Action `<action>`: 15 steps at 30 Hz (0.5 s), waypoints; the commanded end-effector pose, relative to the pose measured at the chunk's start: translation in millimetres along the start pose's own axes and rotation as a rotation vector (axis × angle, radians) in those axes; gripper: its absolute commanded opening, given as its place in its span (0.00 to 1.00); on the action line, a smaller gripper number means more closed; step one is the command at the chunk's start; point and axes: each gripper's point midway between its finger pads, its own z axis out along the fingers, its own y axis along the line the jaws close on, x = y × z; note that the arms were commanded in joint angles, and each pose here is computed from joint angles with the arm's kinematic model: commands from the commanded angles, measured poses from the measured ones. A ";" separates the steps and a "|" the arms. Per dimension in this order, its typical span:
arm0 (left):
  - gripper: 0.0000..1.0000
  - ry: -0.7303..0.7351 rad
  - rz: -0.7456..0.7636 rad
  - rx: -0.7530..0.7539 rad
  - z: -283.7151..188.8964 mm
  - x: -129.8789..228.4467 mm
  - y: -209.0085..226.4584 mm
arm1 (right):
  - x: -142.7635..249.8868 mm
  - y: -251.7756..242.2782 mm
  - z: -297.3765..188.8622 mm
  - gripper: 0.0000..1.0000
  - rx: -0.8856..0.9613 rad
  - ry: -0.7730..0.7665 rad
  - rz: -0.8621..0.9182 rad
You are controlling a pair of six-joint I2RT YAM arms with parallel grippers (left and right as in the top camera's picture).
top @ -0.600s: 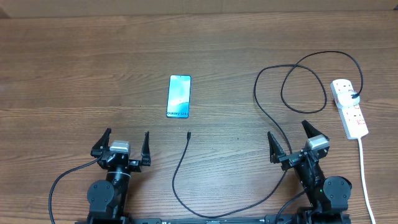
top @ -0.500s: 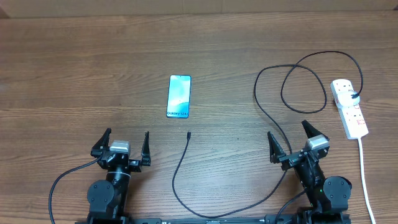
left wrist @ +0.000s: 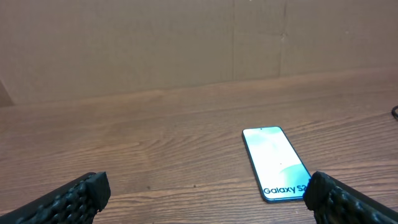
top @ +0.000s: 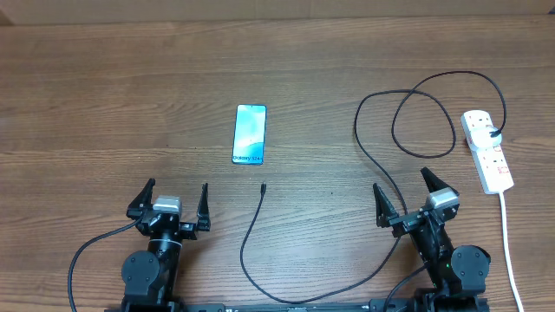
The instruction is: Plug charger to phone and switch on socket
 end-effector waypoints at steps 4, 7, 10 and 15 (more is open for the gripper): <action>0.99 -0.007 0.015 -0.008 -0.5 -0.6 1.9 | 1.5 -1.1 0.0 1.00 0.009 -0.005 0.002; 1.00 -0.007 0.015 -0.008 -0.5 -0.6 1.9 | 1.6 -1.2 0.0 1.00 0.009 -0.004 0.002; 1.00 -0.007 0.015 -0.008 -0.5 -0.6 1.9 | 1.7 -1.2 0.0 1.00 0.009 -0.004 0.002; 1.00 -0.007 0.015 -0.008 -0.5 -0.6 1.9 | 1.7 -1.2 0.0 1.00 0.009 -0.004 0.002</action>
